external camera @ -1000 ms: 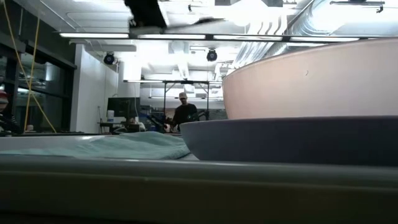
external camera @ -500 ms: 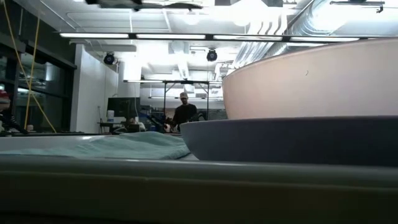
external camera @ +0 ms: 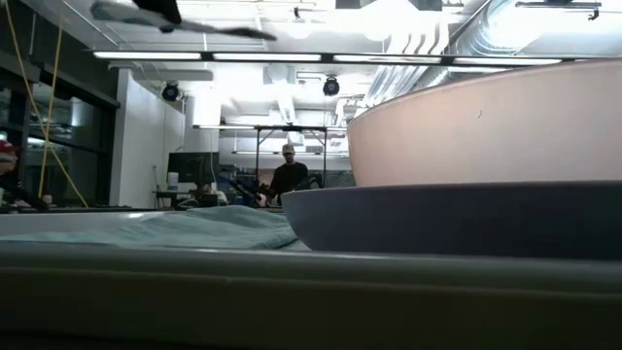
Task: Set up tray
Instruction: Put the green knife on the blue napkin on the gray tray
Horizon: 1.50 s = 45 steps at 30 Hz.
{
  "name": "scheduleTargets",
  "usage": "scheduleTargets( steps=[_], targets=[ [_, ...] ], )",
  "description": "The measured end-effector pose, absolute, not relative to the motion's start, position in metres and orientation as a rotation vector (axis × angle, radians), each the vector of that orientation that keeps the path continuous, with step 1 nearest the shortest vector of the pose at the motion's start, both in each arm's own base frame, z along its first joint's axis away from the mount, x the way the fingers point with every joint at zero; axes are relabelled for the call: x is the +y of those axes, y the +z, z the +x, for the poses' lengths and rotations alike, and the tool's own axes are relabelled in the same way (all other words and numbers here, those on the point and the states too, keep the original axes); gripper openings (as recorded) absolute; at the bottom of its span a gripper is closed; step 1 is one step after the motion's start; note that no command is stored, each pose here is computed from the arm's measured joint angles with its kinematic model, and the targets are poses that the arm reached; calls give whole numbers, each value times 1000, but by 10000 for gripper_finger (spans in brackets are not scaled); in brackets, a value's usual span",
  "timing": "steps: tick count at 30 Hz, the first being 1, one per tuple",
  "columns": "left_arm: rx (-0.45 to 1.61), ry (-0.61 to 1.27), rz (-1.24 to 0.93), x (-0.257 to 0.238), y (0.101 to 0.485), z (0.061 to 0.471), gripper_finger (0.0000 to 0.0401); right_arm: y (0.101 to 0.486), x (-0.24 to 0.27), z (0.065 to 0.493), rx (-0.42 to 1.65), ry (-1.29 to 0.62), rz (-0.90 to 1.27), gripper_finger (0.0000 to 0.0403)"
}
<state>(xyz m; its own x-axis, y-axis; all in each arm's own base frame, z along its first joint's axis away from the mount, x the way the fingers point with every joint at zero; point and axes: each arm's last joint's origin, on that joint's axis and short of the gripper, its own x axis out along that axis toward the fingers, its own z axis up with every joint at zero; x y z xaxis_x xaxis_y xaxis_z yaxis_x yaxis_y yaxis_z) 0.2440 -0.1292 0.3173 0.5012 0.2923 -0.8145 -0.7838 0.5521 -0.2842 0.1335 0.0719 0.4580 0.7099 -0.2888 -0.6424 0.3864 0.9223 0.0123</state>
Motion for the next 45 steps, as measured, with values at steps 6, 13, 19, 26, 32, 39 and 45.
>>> scheduleTargets(
  steps=[6, 13, 19, 26, 32, 39, 45],
  targets=[
    [852, 725, -729, -145, 295, 260, 24, 458, 72, 134, 673, -399, 207, 0],
    [898, 707, -748, -162, 269, 279, 24, 458, 72, 133, 666, -418, 279, 0],
    [892, 758, -842, -178, 247, 289, 24, 457, 73, 133, 706, -364, 214, 0],
    [963, 857, -840, -169, 212, 312, 24, 461, 67, 124, 731, -270, 104, 0],
    [1062, 845, -909, -175, 192, 321, 24, 466, 56, 107, 720, -201, 108, 0],
    [1050, 833, -934, -176, 200, 325, 24, 470, 49, 94, 706, -167, 144, 0],
    [1053, 836, -930, -177, 206, 325, 24, 470, 49, 94, 713, -150, 144, 0]
  ],
)
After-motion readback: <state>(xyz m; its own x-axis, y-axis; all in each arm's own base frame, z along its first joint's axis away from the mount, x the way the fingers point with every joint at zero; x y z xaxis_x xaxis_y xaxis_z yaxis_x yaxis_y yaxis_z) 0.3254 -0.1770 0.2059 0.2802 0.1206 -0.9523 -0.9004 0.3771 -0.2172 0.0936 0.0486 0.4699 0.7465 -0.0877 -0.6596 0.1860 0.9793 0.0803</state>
